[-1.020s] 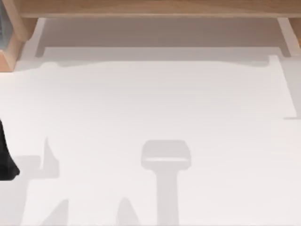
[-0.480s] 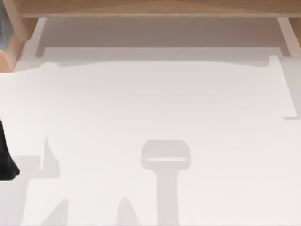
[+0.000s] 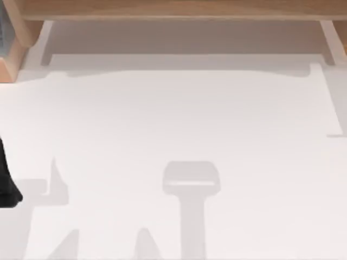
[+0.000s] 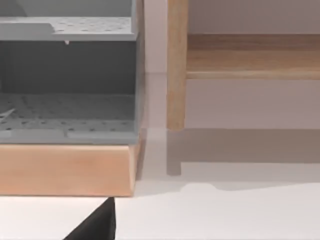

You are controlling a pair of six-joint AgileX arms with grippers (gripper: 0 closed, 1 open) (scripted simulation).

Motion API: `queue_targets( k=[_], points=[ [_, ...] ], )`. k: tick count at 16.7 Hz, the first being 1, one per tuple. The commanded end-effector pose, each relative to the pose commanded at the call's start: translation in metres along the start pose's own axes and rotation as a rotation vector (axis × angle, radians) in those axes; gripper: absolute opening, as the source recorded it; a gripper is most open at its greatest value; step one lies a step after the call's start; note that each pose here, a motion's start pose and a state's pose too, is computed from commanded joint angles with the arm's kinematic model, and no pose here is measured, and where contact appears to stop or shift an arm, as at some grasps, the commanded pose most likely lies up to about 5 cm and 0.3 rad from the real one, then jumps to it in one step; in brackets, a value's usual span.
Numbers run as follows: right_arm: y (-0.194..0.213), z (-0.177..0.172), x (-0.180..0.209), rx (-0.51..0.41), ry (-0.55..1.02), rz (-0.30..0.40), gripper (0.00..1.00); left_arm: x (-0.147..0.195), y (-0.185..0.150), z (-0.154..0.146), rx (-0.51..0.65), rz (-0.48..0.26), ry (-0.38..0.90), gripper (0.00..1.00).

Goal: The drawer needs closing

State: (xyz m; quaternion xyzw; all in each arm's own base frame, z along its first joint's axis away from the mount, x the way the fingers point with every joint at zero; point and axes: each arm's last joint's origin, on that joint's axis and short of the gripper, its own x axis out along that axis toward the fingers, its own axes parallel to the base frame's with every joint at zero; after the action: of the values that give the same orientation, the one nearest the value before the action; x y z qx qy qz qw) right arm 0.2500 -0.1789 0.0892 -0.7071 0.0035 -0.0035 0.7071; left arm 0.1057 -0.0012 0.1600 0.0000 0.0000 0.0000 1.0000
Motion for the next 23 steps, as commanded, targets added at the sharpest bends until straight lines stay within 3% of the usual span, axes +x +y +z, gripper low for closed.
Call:
queue_targets(
  k=[3, 16, 23],
  points=[
    [0.0, 0.0, 0.0, 0.0, 0.0, 0.0, 1.0, 0.0, 0.0, 0.0, 0.0, 0.0, 0.0, 1.0],
    [0.0, 0.0, 0.0, 0.0, 0.0, 0.0, 0.02, 0.0, 0.0, 0.0, 0.0, 0.0, 0.0, 1.0],
    [0.0, 0.0, 0.0, 0.0, 0.0, 0.0, 0.0, 0.0, 0.0, 0.0, 0.0, 0.0, 0.0, 1.0]
  ],
)
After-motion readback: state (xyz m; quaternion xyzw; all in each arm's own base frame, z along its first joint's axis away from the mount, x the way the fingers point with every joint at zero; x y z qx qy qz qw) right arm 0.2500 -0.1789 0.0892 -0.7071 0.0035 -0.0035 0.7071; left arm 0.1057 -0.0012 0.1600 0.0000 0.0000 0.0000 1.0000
